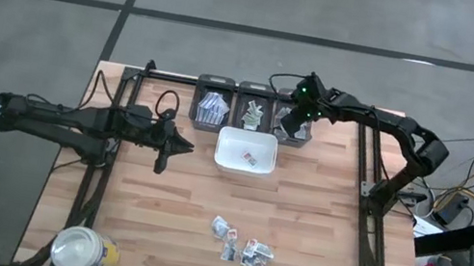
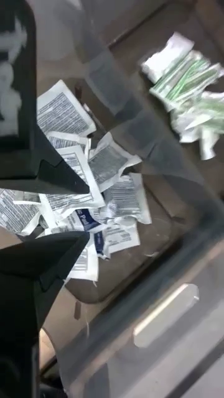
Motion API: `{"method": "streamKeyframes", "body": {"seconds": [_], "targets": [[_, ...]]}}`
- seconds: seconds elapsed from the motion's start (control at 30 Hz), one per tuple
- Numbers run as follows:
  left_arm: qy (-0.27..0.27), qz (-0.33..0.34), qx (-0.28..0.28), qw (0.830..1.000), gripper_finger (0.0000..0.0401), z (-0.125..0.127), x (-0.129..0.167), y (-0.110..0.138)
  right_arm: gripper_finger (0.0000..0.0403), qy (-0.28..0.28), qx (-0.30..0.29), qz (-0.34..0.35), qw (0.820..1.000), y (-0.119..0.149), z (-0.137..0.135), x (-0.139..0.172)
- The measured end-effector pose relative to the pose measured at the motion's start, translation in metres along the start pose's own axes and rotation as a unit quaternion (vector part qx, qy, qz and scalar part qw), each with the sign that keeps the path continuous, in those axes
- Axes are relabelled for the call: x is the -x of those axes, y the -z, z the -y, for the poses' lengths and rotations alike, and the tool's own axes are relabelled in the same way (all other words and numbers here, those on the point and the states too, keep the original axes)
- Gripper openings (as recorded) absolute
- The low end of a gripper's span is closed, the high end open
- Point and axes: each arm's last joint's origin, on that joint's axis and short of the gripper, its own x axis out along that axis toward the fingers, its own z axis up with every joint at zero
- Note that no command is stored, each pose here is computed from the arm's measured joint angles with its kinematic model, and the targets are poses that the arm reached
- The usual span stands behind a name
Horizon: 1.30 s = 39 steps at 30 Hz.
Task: Pick & Place First Aid Supplies
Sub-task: Put the white alcohol pad into the right black bin
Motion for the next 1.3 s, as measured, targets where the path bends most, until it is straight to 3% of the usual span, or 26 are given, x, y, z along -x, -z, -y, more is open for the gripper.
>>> {"method": "streamKeyframes", "body": {"seconds": [0.2, 0.43, 0.83, 1.3], "targets": [[0.000, -0.004, 0.001, 1.000, 0.0056, 0.000, 0.000, 0.001, 0.0118, -0.010, 0.009, 0.033, 0.999, -0.006, -0.007, 0.021], [-0.001, -0.007, 0.000, 1.000, 0.0057, 0.000, 0.000, 0.001, 0.0105, -0.039, 0.050, 0.079, 0.995, -0.006, -0.034, 0.057], [-0.001, -0.007, -0.002, 1.000, 0.0056, 0.000, 0.000, 0.001, 0.0069, -0.148, 0.101, 0.129, 0.975, 0.019, -0.113, 0.116], [-0.003, -0.007, -0.054, 0.999, 0.0057, 0.000, 0.000, 0.001, 0.0070, -0.261, 0.154, 0.088, 0.949, 0.072, -0.205, 0.136]]}}
